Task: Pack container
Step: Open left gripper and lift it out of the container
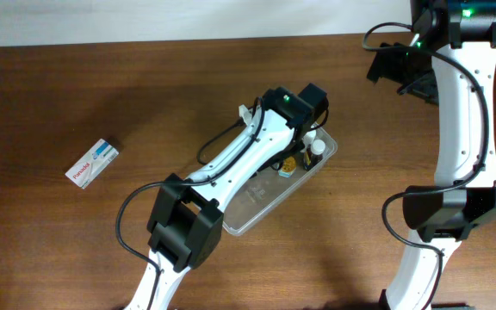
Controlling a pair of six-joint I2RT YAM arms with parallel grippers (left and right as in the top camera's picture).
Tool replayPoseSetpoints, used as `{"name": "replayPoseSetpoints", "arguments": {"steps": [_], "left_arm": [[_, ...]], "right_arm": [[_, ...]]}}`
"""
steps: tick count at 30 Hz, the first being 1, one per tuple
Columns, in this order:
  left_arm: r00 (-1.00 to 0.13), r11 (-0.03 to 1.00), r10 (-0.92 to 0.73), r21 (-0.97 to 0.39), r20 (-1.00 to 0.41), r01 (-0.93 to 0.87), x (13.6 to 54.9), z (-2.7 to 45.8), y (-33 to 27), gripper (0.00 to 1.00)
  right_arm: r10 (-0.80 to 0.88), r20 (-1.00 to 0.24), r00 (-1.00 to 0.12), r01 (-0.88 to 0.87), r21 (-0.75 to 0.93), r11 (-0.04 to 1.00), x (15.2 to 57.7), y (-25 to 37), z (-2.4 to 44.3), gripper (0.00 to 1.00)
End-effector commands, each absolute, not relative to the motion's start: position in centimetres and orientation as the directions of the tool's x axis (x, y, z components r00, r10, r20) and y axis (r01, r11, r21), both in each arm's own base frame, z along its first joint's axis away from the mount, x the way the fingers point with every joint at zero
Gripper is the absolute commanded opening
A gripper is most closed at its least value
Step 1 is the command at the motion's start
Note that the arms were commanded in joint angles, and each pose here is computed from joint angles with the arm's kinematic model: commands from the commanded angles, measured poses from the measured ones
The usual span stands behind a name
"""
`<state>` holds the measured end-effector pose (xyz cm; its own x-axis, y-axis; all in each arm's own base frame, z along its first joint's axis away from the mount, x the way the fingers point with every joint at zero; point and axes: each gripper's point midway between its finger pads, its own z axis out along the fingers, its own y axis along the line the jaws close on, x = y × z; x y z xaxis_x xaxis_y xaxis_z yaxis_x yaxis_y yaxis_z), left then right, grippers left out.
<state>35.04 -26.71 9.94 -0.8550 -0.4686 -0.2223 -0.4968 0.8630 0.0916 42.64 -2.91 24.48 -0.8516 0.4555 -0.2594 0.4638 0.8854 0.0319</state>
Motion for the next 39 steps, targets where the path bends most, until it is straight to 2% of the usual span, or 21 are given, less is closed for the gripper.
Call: {"name": "replayPoseSetpoints", "arguments": {"steps": [1, 7, 11, 15, 17, 19, 23, 26, 32, 35, 39], "left_arm": [[-0.868, 0.882, -0.434, 0.084, -0.242, -0.464, 35.3, 12.8, -26.3, 0.99], [-0.867, 0.885, -0.433, 0.067, -0.247, -0.461, 34.8, 16.0, -26.2, 0.99], [-0.869, 0.885, -0.433, 0.069, -0.241, -0.46, 34.6, 16.4, -26.1, 0.99], [-0.859, 0.862, -0.497, 0.038, -0.122, -0.505, 32.9, 15.9, -27.3, 0.97], [-0.844, 0.846, -0.529, 0.023, -0.084, -0.533, 32.4, 15.8, -27.8, 0.84], [-0.829, 0.83, -0.556, 0.013, -0.057, -0.557, 31.8, 15.8, -28.4, 0.81], [-0.79, 0.79, -0.612, -0.002, 0.01, -0.612, 30.5, 15.8, -29.8, 0.46], [-0.768, 0.768, -0.641, -0.013, 0.014, -0.641, 29.5, 16.3, -30.7, 0.31], [-0.713, 0.711, -0.701, -0.086, -0.006, -0.698, 28.4, 19.2, -31.1, 0.18], [-0.706, 0.702, -0.708, -0.147, -0.034, -0.697, 28.2, 21.7, -30.5, 0.16], [-0.696, 0.694, -0.716, -0.139, -0.042, -0.706, 26.9, 22.5, -28.9, 0.13]], "right_arm": [[0.464, -0.267, -0.845, 0.472, 0.039, 0.881, 42.7, -3.1, 24.8, 0.98], [0.464, -0.267, -0.844, 0.472, 0.039, 0.881, 42.7, -3.1, 24.8, 0.98], [0.464, -0.267, -0.844, 0.472, 0.039, 0.881, 42.7, -3.1, 24.8, 0.98], [0.464, -0.267, -0.844, 0.472, 0.039, 0.881, 42.7, -3.1, 24.8, 0.98], [0.464, -0.267, -0.845, 0.471, 0.039, 0.881, 42.7, -3.1, 24.8, 0.98], [0.464, -0.267, -0.845, 0.471, 0.039, 0.881, 42.7, -3.1, 24.8, 0.98], [0.464, -0.267, -0.844, 0.472, 0.039, 0.881, 42.7, -3.1, 24.8, 0.98], [0.464, -0.267, -0.845, 0.472, 0.039, 0.881, 42.7, -3.1, 24.8, 0.98], [0.464, -0.267, -0.844, 0.472, 0.039, 0.881, 42.7, -3.1, 24.8, 0.98], [0.464, -0.267, -0.845, 0.471, 0.039, 0.881, 42.7, -3.1, 24.8, 0.98], [0.464, -0.267, -0.844, 0.472, 0.039, 0.881, 42.7, -3.1, 24.8, 0.98]]}}
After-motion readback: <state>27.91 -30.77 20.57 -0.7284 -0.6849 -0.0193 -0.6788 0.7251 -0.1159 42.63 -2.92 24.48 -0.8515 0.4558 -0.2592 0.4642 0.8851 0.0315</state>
